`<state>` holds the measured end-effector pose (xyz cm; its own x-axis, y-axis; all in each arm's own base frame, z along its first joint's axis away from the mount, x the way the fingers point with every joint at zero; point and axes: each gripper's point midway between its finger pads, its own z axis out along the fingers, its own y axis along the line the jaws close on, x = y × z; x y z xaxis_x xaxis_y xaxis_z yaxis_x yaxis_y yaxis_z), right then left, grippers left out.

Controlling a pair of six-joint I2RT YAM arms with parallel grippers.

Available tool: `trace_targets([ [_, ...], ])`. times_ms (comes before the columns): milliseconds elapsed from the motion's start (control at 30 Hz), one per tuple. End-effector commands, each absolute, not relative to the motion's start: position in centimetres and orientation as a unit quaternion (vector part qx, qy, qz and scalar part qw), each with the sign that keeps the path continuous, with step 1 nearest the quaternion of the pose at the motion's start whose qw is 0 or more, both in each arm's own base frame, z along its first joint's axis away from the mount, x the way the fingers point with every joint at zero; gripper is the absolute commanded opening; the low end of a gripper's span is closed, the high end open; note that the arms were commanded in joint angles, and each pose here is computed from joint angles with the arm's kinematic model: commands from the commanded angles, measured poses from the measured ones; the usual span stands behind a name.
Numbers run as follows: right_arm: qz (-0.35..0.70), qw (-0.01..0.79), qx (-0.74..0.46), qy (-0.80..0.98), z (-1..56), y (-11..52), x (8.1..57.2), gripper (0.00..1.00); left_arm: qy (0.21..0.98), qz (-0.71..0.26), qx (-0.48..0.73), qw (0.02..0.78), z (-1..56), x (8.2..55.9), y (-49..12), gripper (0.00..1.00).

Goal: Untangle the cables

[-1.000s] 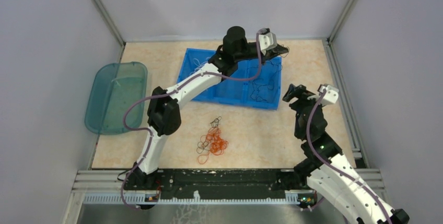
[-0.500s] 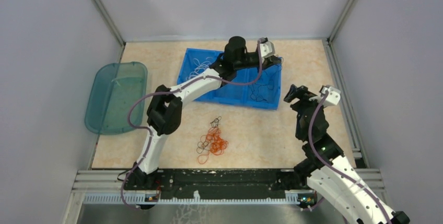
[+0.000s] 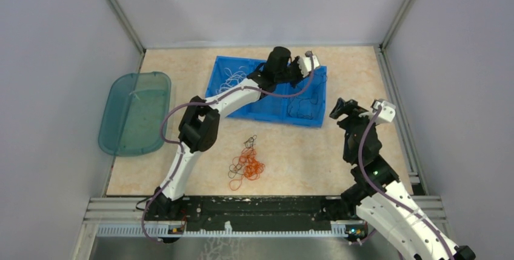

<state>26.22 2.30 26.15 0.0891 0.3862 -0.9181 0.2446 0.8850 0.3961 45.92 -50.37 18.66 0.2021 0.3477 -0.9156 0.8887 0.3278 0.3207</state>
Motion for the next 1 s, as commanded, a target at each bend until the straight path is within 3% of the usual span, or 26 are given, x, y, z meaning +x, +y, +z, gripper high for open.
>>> trace_targets([
  [0,0.062,0.707,0.248,0.659,27.8,2.1,26.3,0.73,0.594,-0.137,0.575,0.545,16.4,45.8,-48.0,0.14],
  [367,0.067,0.701,0.248,0.665,28.3,2.3,26.3,0.73,0.586,-0.138,0.613,0.512,14.0,43.7,-49.3,0.1],
  [533,0.065,0.703,0.251,0.662,28.1,2.1,26.2,0.73,0.583,-0.17,0.617,0.5,12.6,43.0,-50.7,0.17],
  [667,0.065,0.705,0.251,0.66,27.9,2.1,26.2,0.73,0.575,-0.187,0.633,0.483,11.3,42.2,-51.1,0.37],
  [833,0.064,0.705,0.251,0.66,28.0,2.1,26.2,0.73,0.55,-0.207,0.657,0.473,12.5,40.8,-51.1,0.74],
  [967,0.069,0.707,0.251,0.658,28.6,2.1,26.2,0.73,0.532,-0.204,0.666,0.482,15.9,40.0,-50.2,0.82],
])
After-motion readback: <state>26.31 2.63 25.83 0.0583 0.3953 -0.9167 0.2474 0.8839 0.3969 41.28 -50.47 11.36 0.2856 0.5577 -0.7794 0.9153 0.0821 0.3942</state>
